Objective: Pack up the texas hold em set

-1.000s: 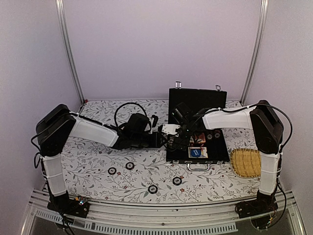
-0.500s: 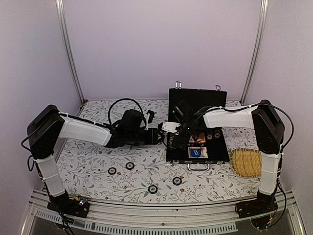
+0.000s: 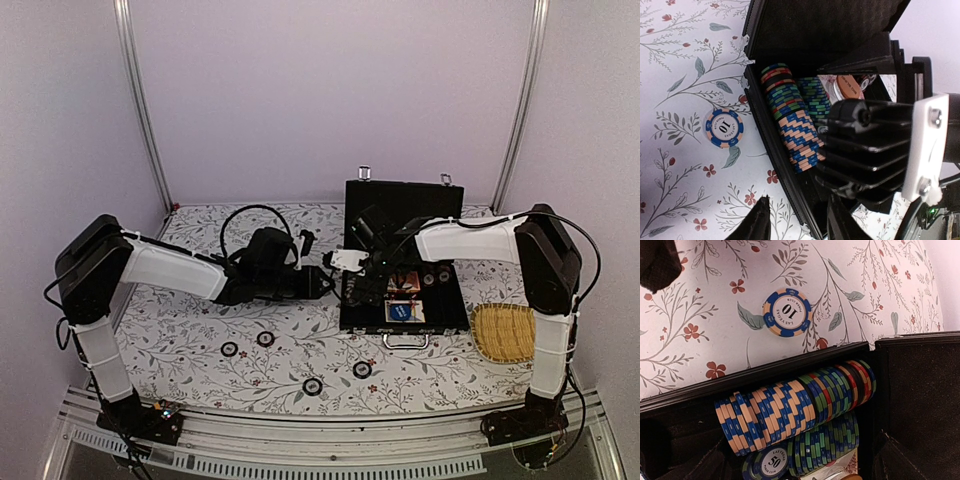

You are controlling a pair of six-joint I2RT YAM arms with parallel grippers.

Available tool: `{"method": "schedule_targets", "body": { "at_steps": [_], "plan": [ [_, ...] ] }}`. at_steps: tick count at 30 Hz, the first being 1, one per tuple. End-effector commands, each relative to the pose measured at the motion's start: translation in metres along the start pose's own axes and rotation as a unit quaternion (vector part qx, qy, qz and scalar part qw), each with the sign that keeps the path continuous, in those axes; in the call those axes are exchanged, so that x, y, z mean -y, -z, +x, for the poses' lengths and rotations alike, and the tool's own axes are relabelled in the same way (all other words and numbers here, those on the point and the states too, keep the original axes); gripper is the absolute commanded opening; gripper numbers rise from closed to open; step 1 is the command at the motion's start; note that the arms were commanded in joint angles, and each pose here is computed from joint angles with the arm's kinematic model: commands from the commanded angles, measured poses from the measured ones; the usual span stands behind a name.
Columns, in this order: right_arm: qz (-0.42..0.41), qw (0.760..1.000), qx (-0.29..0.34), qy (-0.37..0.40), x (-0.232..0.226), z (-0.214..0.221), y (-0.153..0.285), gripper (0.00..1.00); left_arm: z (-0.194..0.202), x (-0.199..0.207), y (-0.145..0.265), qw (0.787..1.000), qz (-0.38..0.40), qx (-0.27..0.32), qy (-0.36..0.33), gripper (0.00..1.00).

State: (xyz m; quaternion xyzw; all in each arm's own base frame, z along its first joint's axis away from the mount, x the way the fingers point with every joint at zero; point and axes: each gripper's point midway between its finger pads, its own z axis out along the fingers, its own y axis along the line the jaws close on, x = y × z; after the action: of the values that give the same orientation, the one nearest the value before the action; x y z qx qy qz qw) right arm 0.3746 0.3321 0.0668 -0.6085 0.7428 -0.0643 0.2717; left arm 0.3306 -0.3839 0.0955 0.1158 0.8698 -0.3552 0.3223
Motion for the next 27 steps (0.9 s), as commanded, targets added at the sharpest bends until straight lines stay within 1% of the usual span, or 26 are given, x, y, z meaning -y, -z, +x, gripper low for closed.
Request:
{"method": "schedule_targets", "body": {
  "at_steps": [1, 5, 8, 11, 14, 20, 22, 27],
  "plan": [
    [0.043, 0.999, 0.002, -0.002, 0.019, -0.010, 0.006, 0.99, -0.005, -0.002, 0.002, 1.000, 0.006, 0.007, 0.005, 0.40],
    [0.078, 0.997, 0.017, -0.017, 0.038, -0.021, 0.010, 0.99, -0.005, -0.002, 0.002, 1.000, 0.008, 0.008, 0.006, 0.40],
    [0.083, 0.996, 0.021, -0.018, 0.044, -0.024, 0.009, 0.99, -0.004, 0.000, 0.003, 1.000, 0.009, 0.006, 0.005, 0.40],
    [0.074, 0.997, 0.020, -0.010, 0.039, -0.023, 0.005, 0.99, -0.004, -0.001, 0.005, 1.000, 0.008, 0.007, 0.005, 0.40],
    [0.040, 0.999, 0.017, 0.006, 0.023, -0.018, 0.003, 0.99, -0.004, -0.001, 0.007, 1.000, 0.008, 0.008, 0.005, 0.40],
    [0.007, 1.000, 0.024, 0.018, 0.007, -0.010, 0.021, 0.99, -0.001, -0.002, 0.006, 1.000, 0.009, 0.003, 0.004, 0.41],
    [0.005, 0.999, 0.031, 0.018, 0.008, -0.012, 0.029, 0.99, -0.001, -0.001, 0.004, 1.000, 0.008, -0.001, 0.003, 0.42],
    [-0.010, 0.998, 0.060, 0.007, 0.014, -0.021, 0.051, 0.99, -0.009, -0.004, -0.007, 1.000, -0.013, -0.007, -0.010, 0.51]
  ]
}}
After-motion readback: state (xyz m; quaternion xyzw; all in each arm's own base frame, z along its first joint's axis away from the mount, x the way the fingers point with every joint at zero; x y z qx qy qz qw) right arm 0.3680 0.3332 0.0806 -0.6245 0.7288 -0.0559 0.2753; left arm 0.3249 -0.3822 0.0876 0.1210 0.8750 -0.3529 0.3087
